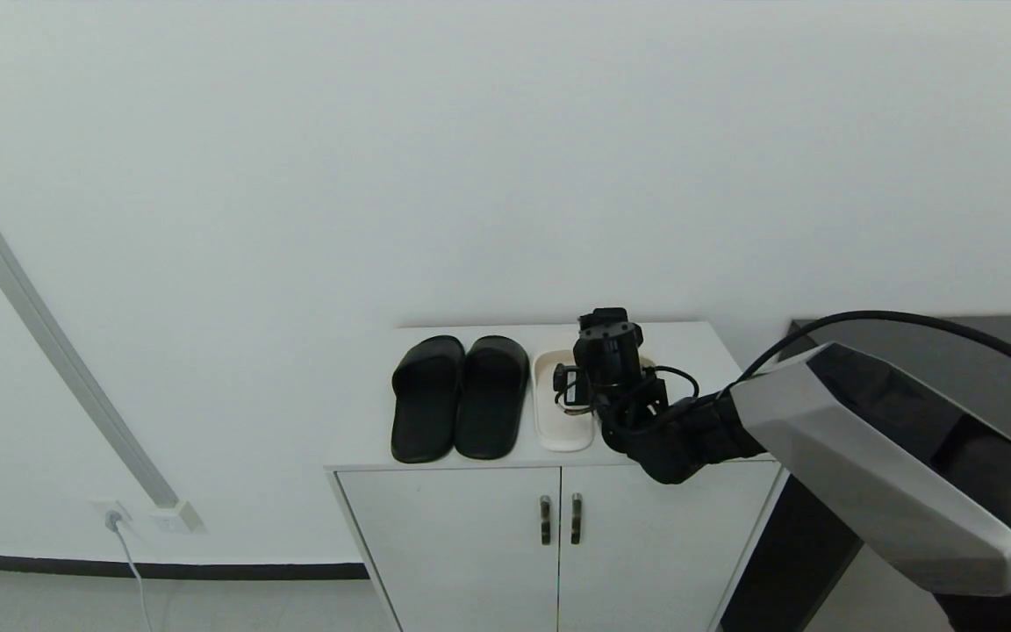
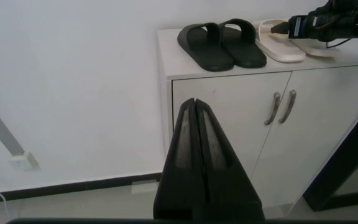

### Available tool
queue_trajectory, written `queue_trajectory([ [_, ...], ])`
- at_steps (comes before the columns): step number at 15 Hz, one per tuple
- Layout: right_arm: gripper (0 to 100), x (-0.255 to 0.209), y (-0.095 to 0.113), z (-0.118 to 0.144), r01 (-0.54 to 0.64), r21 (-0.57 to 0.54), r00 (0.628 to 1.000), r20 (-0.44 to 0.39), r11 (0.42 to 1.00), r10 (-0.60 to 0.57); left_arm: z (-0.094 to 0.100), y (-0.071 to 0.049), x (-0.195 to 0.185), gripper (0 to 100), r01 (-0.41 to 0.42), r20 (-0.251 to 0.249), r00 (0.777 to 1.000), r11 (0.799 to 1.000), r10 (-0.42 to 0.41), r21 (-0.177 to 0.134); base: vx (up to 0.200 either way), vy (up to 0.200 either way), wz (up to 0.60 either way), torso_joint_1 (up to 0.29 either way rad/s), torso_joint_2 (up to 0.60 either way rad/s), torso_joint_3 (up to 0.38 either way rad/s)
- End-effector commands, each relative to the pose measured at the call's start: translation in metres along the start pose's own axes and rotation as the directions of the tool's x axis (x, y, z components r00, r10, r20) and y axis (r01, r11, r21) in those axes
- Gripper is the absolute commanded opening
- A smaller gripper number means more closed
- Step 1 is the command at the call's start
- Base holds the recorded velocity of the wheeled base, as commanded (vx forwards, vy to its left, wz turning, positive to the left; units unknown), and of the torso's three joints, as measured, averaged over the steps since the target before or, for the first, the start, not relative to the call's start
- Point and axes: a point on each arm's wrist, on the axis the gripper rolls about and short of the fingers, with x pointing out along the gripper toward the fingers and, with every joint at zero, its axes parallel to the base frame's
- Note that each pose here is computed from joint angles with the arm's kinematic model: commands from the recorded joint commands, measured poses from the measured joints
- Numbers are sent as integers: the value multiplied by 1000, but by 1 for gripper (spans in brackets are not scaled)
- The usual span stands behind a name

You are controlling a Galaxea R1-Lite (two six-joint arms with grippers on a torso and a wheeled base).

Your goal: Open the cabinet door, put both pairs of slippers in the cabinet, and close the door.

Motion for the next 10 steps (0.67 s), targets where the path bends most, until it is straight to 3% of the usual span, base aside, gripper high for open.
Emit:
queue_trajectory([
  [1,100,9,-1,-5,7,-10,1000,5,1000,-7,0,0,0,0,0,-1,1000,1000,0,0,0,0,0,0,0,0],
  [2,100,12,0,-4,7,-9,1000,13,1000,-7,0,0,0,0,0,-1,1000,1000,0,0,0,0,0,0,0,0],
  [3,0,14,2,-4,5,-8,1000,19,1000,-5,0,0,0,0,0,-1,1000,1000,0,0,0,0,0,0,0,0],
  [10,0,17,2,-1,10,-20,1000,18,1000,-10,0,0,0,0,0,-1,1000,1000,0,0,0,0,0,0,0,0],
])
